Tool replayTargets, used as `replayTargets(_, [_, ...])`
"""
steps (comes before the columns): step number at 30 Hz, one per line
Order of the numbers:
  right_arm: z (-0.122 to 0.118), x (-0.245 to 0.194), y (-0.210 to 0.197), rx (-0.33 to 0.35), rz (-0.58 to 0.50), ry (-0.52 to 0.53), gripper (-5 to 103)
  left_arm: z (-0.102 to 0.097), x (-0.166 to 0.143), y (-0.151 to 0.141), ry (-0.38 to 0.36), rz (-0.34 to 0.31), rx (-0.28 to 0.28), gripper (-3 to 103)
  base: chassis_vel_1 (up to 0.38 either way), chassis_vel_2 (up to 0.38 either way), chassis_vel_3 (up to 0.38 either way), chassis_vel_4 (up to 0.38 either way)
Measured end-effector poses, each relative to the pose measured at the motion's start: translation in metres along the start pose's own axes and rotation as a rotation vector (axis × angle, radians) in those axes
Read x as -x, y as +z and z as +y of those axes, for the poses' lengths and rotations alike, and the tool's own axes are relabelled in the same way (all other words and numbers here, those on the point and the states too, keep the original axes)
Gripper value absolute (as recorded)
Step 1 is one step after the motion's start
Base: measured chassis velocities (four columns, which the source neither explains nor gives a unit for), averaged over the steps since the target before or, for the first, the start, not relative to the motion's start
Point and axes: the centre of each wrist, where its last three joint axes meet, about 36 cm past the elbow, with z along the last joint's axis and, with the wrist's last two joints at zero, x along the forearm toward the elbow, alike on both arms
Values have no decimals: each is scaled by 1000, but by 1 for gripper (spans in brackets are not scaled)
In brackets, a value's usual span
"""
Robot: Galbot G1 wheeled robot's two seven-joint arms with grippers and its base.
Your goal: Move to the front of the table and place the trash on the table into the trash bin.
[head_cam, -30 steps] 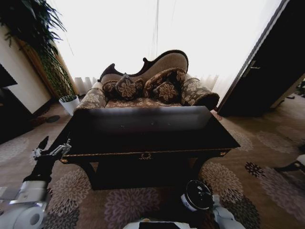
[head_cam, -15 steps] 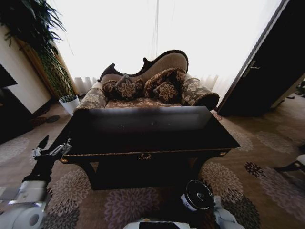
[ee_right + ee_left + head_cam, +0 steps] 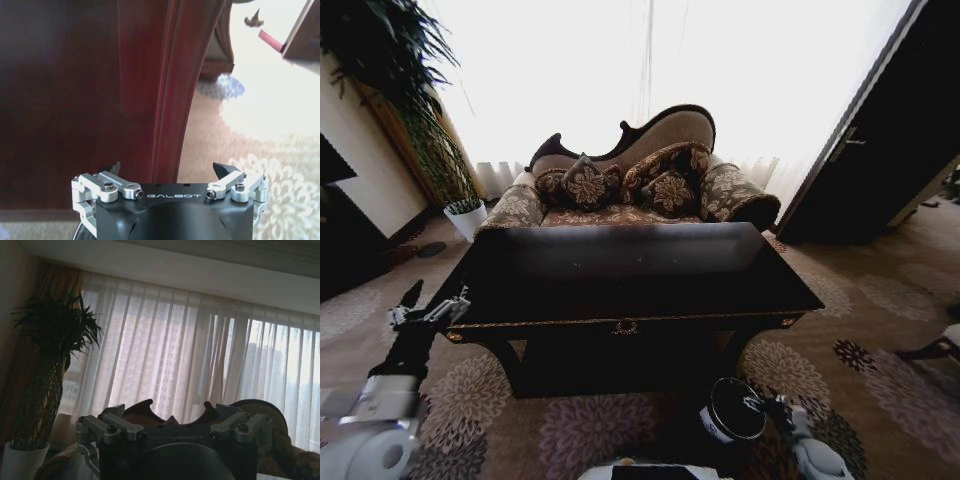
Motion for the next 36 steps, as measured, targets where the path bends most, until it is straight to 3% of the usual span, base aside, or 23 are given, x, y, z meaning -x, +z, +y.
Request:
replayTargets(8, [-8,-55,-18,-75,-119,-12,100,3,7,2,2,-17,-23,100,0,0,0,0])
replayTargets(17, [46,-101,-34,17,-239,-2,100,1,15,10,13,-14,-51,100,0,0,0,0])
replayTargets(21, [58,-121,-68,20,-332,23,100,4,20,5,18,-1,-34,100,0,0,0,0])
replayTargets(27, [60,-145,-111,-4,-450,39,100,13,26,-5,19,13,13,100,0,0,0,0])
replayTargets(36, [63,-171,-185,-60,-638,-12,100,7,19,-14,-4,14,12,100,0,0,0,0])
